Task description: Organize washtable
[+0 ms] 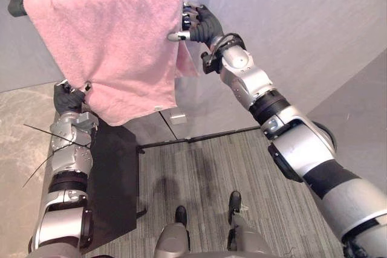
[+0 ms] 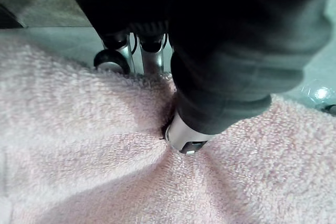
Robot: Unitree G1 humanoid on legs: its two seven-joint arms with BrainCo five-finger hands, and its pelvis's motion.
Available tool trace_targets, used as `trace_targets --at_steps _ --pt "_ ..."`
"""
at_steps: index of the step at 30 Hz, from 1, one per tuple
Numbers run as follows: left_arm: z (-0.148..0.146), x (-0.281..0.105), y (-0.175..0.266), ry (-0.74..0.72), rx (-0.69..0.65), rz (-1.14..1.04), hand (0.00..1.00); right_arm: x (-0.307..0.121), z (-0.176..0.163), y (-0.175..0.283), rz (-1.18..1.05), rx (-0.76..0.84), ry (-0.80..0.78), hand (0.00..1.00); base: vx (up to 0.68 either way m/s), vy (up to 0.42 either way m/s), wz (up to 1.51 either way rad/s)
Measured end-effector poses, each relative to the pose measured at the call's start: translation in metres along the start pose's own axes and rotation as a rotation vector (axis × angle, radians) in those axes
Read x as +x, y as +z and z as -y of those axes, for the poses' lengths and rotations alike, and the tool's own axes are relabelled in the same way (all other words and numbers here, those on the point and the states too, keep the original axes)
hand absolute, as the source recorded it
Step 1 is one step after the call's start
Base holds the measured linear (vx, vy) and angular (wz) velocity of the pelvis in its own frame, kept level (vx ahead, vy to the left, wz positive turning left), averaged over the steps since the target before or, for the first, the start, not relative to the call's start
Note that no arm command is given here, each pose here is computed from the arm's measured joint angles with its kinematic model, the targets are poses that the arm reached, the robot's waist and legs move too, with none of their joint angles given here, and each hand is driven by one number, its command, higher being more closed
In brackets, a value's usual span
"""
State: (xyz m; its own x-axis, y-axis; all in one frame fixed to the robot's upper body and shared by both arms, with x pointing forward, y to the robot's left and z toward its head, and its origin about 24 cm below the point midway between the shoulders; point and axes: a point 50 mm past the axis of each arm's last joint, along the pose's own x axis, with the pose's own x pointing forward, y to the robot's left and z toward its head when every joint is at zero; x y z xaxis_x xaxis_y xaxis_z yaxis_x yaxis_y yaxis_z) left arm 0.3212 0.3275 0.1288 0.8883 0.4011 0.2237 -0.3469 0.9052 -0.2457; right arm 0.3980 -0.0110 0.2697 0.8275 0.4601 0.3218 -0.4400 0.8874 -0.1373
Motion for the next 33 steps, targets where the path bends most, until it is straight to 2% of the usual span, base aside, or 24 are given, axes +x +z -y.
trace_targets --at_steps 3,6,7,22,28,33 --pt "0.002 0.001 0.002 0.01 -0.002 0.005 1.0 0.001 -0.008 -0.001 0.001 0.014 0.017 0.0 0.01 0.042 0.05" --pt "0.015 0.006 0.004 -0.024 0.001 0.01 1.0 0.002 -0.016 -0.002 -0.003 0.028 0.032 0.0 0.01 0.042 0.15" --pt "0.02 0.007 0.004 -0.034 -0.003 0.01 1.0 0.002 -0.018 -0.005 -0.014 0.035 0.031 1.0 0.01 0.039 0.14" --pt "0.057 0.025 0.031 -0.101 -0.063 0.085 1.0 0.001 -0.013 -0.021 -0.084 0.102 -0.063 1.0 -0.01 0.033 0.12" --pt "0.067 0.031 0.044 -0.127 -0.083 0.126 1.0 -0.001 0.02 -0.021 -0.101 0.089 -0.182 1.0 -0.01 0.039 0.05" --pt "0.079 0.029 0.049 -0.189 -0.075 0.145 1.0 -0.001 0.036 -0.014 -0.104 0.086 -0.221 1.0 0.0 0.032 -0.02"
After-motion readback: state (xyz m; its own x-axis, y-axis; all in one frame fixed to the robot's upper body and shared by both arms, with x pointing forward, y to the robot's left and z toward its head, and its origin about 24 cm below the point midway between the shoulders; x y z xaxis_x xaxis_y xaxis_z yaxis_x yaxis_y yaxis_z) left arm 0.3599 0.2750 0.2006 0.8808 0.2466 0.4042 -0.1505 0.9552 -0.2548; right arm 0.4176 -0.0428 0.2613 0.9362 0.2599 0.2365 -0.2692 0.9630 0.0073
